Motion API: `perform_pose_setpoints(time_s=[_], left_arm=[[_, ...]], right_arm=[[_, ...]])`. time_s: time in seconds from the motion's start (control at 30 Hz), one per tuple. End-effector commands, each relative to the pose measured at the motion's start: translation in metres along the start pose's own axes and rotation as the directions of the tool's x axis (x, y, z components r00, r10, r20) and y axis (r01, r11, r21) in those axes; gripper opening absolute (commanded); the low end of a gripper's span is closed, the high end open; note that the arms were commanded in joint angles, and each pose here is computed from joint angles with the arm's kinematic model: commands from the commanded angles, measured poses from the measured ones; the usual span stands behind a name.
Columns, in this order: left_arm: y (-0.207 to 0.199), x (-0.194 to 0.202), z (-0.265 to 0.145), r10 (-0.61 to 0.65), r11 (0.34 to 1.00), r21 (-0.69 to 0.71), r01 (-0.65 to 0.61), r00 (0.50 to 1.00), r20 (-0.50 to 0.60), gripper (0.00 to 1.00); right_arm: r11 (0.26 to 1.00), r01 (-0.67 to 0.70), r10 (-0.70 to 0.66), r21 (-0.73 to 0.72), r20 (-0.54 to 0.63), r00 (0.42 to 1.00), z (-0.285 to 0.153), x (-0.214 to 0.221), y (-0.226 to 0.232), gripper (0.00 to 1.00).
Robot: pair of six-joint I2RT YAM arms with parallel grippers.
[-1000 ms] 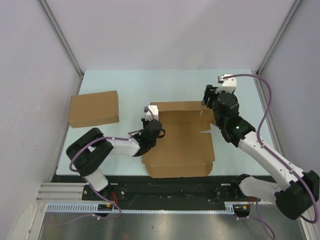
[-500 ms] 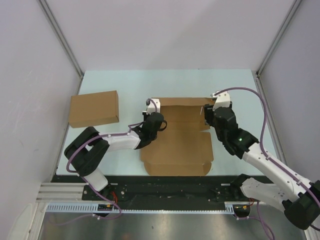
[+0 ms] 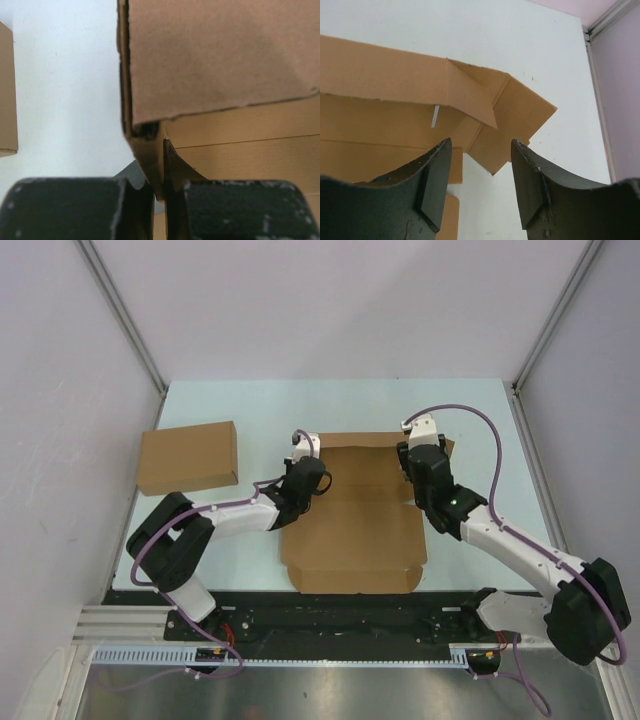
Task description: Fold the paper box
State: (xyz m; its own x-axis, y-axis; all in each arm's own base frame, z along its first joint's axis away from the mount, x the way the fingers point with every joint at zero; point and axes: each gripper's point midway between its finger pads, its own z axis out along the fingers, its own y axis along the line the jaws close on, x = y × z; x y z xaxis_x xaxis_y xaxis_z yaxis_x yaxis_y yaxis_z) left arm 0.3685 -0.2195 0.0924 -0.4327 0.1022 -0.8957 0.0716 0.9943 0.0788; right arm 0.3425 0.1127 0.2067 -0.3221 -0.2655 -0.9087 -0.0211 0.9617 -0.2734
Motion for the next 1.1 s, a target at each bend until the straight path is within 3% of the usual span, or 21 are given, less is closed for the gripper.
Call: perform_pose_setpoints(time_s=[0.0,0.5,0.77,1.0,1.07], left_arm=[[0.002,-0.008,-0.006,0.081,0.996,0.027,-0.080,0.997,-0.018,0.00],[0.010,-0.011,-0.003,0.084,0.996,0.006,-0.084,0.996,-0.010,0.00],[0.011,-0.010,-0.002,0.080,0.997,0.002,-0.080,0.997,-0.008,0.00],[0.013,-0.010,-0.003,0.074,0.997,-0.005,-0.074,0.997,-0.009,0.00],[0.014,-0.010,-0.003,0.077,0.997,-0.007,-0.077,0.997,-0.008,0.00]], right_arm=[[0.998,-0.020,0.013,0.065,0.118,0.993,0.017,-0.032,-0.011,0.54],[0.999,-0.009,0.004,0.033,0.131,0.991,0.054,-0.025,0.004,0.42],[1.000,-0.004,0.006,-0.015,0.109,0.994,0.061,-0.015,0.017,0.40],[0.999,-0.033,0.036,-0.031,0.101,0.994,0.064,-0.013,0.019,0.24],[0.998,-0.059,0.061,-0.025,0.106,0.992,0.060,-0.016,0.016,0.29]])
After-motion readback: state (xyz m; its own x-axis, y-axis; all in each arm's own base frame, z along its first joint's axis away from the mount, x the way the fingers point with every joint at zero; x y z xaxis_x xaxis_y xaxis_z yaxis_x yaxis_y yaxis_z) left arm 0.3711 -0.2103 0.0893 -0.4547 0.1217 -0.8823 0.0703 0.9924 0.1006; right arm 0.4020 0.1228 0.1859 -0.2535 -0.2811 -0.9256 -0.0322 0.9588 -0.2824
